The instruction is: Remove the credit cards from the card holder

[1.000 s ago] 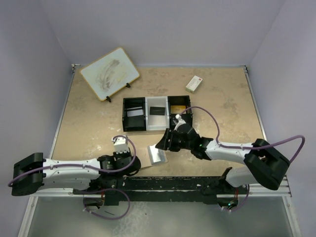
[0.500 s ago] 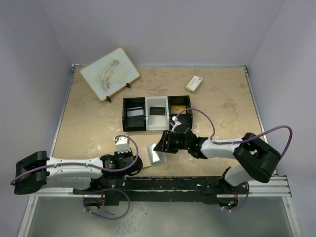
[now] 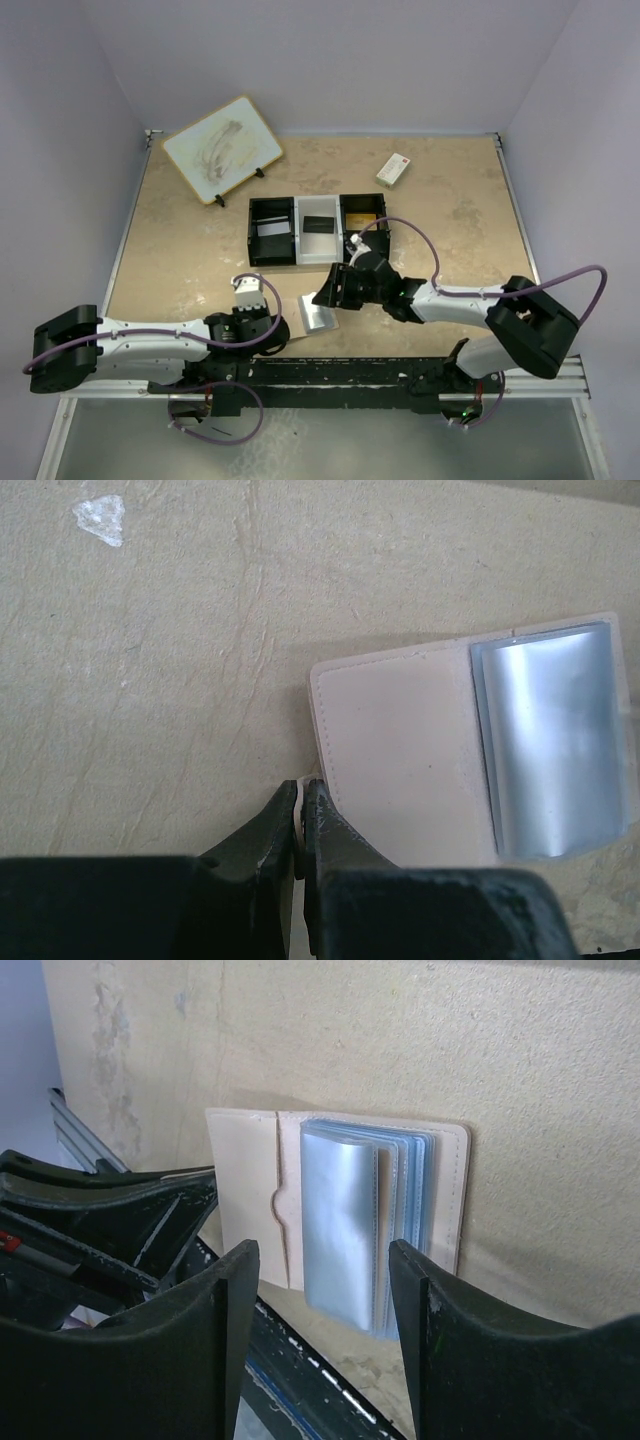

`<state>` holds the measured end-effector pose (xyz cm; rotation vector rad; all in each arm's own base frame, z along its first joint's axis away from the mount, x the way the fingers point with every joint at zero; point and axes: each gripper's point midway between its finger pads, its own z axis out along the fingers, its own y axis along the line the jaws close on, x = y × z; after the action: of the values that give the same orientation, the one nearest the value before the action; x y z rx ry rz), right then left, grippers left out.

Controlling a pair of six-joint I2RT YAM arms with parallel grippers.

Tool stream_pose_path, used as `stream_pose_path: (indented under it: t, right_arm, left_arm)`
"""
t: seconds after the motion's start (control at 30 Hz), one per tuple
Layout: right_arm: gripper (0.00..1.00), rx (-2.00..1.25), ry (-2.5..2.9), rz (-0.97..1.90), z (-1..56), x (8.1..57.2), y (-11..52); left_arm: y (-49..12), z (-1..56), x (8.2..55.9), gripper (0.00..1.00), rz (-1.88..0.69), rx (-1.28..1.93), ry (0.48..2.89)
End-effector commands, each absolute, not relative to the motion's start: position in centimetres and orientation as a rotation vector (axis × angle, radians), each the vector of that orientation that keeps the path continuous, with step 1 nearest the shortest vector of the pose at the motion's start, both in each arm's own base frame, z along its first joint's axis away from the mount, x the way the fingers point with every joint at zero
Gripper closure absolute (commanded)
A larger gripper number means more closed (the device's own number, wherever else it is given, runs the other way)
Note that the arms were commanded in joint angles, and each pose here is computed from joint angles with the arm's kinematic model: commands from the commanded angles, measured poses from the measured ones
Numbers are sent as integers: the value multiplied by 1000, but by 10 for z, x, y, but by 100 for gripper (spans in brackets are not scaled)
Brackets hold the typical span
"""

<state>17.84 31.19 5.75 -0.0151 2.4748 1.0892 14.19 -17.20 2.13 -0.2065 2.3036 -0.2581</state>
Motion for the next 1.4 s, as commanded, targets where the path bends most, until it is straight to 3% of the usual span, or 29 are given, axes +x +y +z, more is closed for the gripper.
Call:
stream_pose_path:
  t: [0.0, 0.4, 0.93, 1.33, 1.37]
  right_arm:
    - [43, -90, 2423, 1177, 70, 178, 330]
    - [47, -137, 2433, 1206, 64, 173, 336]
    - [44, -291, 2320, 1440, 96, 156, 378]
    - [43, -245, 2355, 1490, 78, 160, 407]
    - [43, -223, 2371, 1474, 74, 162, 406]
  left_arm:
    - [-179, 28, 146, 100, -283, -195, 2276]
    - [-179, 25, 145, 100, -280, -189, 2287]
    - [-183, 25, 146, 100, -293, -198, 2280]
    - [-174, 28, 142, 100, -373, -271, 2266]
    - [-173, 29, 142, 95, -371, -268, 2269]
